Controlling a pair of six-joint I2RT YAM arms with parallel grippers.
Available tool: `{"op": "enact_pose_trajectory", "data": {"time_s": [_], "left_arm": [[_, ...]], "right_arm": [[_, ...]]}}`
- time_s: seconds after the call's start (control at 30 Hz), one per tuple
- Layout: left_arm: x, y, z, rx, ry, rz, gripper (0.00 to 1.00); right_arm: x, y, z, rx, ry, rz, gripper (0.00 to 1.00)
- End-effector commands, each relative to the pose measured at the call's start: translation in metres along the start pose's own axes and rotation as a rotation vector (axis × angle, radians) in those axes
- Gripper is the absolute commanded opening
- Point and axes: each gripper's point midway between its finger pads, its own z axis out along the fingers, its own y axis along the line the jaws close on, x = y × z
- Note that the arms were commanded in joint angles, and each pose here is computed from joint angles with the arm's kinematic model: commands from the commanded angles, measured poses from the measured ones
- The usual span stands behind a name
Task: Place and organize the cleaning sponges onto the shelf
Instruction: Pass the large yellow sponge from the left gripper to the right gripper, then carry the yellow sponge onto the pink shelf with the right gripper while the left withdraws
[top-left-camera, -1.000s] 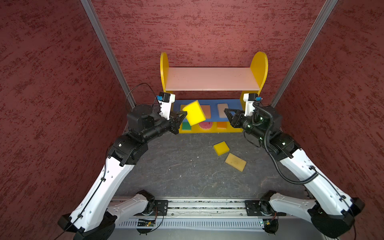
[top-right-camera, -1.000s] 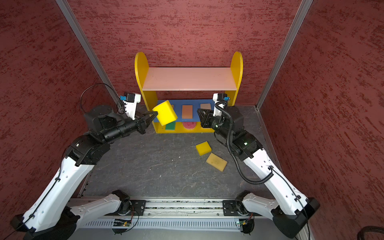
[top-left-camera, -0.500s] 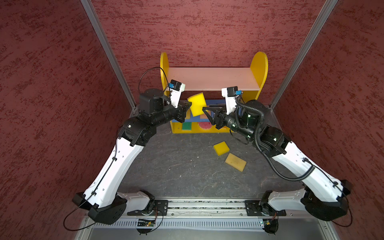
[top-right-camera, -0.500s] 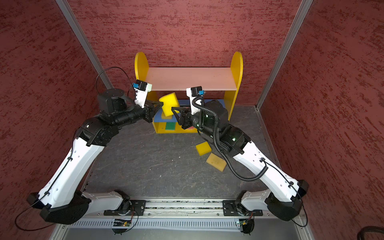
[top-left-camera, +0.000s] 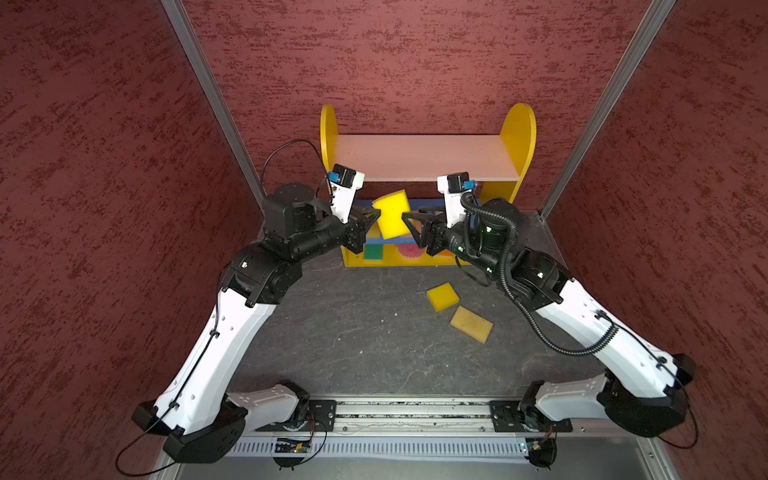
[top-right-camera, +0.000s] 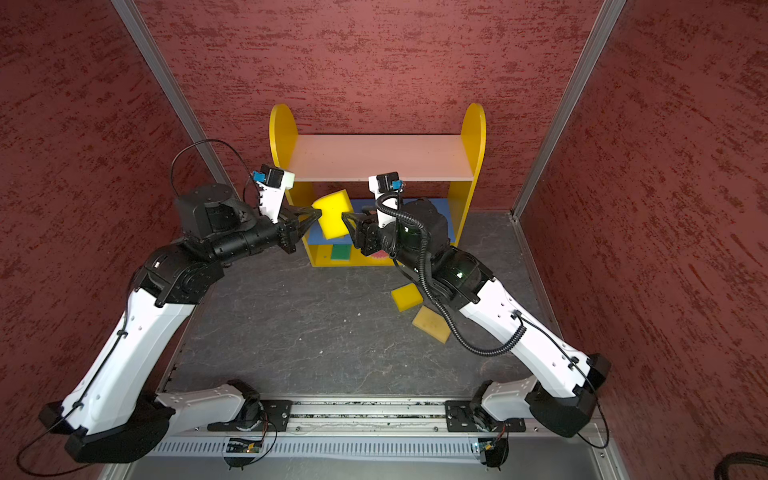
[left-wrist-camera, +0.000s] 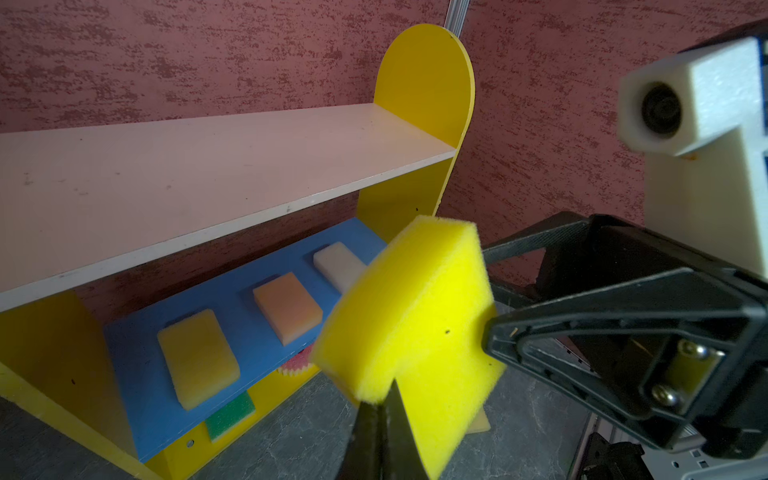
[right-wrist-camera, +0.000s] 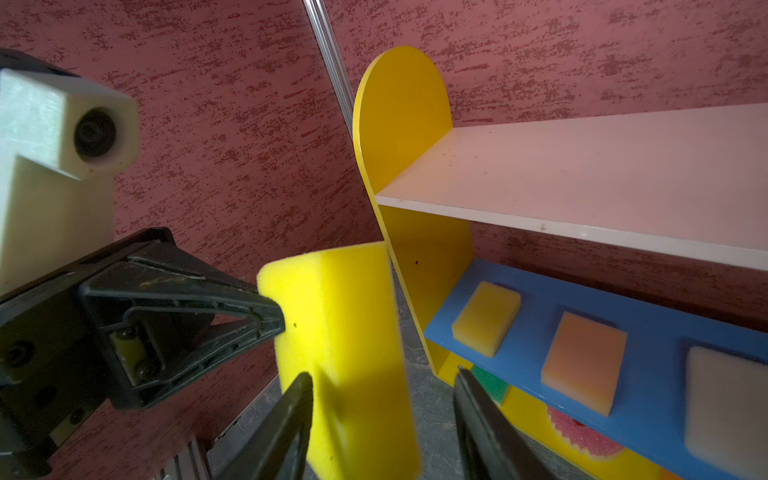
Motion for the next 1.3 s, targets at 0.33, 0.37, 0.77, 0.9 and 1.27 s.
{"op": "enact_pose_trajectory", "data": {"time_s": [0.33, 0.37, 0.77, 0.9, 1.27], "left_arm": [[0.005, -0.004, 0.004, 0.031, 0.002, -0.016, 0.00], [0.007, -0.003, 0.004, 0.025, 0.004, -0.017, 0.00], [0.022, 0.022, -0.054, -0.190, -0.090, -0.057, 0.99], [0.037, 0.029, -0.083, -0.256, -0.125, -0.058, 0.99], [0.101, 0.052, -0.122, -0.409, -0.085, -0.135, 0.99]], "right_arm": [[0.000, 0.023, 0.017, -0.128, -0.004, 0.082, 0.01], [-0.001, 0.023, 0.017, -0.127, -0.009, 0.082, 0.00], [-0.013, 0.002, 0.038, 0.016, -0.031, 0.046, 0.00], [-0.026, -0.006, 0.050, 0.079, -0.049, 0.014, 0.00], [-0.061, -0.030, 0.100, 0.170, -0.038, 0.022, 0.00]]}}
